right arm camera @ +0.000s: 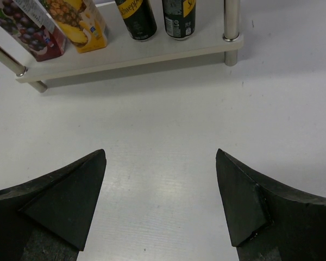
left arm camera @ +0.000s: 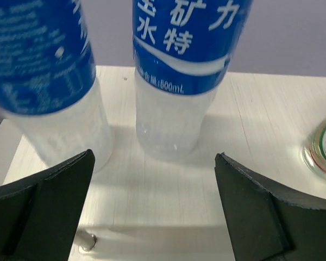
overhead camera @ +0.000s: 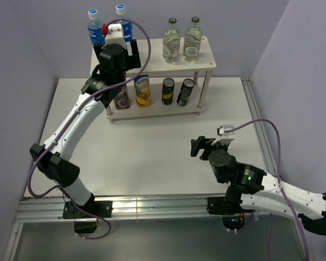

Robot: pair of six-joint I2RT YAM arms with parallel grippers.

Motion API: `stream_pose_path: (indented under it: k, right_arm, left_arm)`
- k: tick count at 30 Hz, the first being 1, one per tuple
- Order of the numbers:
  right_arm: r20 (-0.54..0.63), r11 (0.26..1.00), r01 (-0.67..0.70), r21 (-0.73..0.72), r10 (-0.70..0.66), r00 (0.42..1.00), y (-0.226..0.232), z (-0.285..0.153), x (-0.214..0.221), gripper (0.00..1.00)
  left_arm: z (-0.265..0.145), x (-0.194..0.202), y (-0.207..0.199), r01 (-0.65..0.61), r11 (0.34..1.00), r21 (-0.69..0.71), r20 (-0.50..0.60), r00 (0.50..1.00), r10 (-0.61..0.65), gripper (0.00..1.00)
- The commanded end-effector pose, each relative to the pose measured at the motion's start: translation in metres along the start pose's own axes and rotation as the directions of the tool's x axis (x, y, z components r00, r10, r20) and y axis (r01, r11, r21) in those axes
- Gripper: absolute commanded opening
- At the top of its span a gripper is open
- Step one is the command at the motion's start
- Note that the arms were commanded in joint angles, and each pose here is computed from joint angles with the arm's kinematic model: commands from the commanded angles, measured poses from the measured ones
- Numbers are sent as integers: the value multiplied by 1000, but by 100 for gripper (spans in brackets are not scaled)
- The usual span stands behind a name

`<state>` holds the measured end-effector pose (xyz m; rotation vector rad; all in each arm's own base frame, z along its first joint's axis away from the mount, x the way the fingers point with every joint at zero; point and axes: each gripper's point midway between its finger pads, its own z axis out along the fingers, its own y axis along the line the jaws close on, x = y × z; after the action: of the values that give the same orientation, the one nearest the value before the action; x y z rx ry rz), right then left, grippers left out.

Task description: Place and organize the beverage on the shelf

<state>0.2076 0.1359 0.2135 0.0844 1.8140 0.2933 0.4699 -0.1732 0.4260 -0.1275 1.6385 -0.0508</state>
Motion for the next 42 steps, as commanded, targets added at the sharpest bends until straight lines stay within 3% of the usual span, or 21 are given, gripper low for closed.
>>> stream_pose_path:
  k: [1,8,13,17,18,19,21,22,25,30,42]
  right_arm:
    - [39,999,-37,6,37,999,0,-1,-10,89]
    - [41,999,-43,25,41,998,-3,0,-10,89]
    - [-12,997,-58,-46,58,998,14,-13,-32,86]
    - [1,964,-105,-246,108,994,55,-48,-119,89]
    - [2,965,-56,-256,59,998,58,-52,-130,92]
    - [45,950,-94,-299,112,993,62,-69,-170,93]
    - [47,946,-44,-321,62,997,64,-79,-192,93]
    - [81,928,-74,-364,111,990,63,-97,-225,94]
    - [97,905,-60,-421,110,989,61,-120,-254,96]
    - [139,890,-87,-448,166,976,44,-137,-271,100]
    - [134,914,-74,-399,138,981,36,-132,-264,100]
  left_arm:
    - [-35,-31,7,88,996,-5,70,994,-87,99]
    - [-103,39,8,115,989,89,-90,990,-107,99]
    - [-159,100,28,-8,976,220,-233,971,60,99]
    - [-210,50,43,33,940,341,-141,990,16,99]
    - [-217,36,46,56,935,351,-108,994,-19,99]
    - [-232,7,53,104,924,368,-56,994,-90,99]
    - [-246,-18,58,138,908,397,-18,990,-143,99]
    - [-255,-34,62,150,898,414,9,986,-168,99]
    - [-270,-40,65,115,877,466,45,987,-154,99]
    - [-261,-29,84,123,916,381,116,977,-179,99]
    - [-240,9,82,104,938,331,85,987,-139,99]
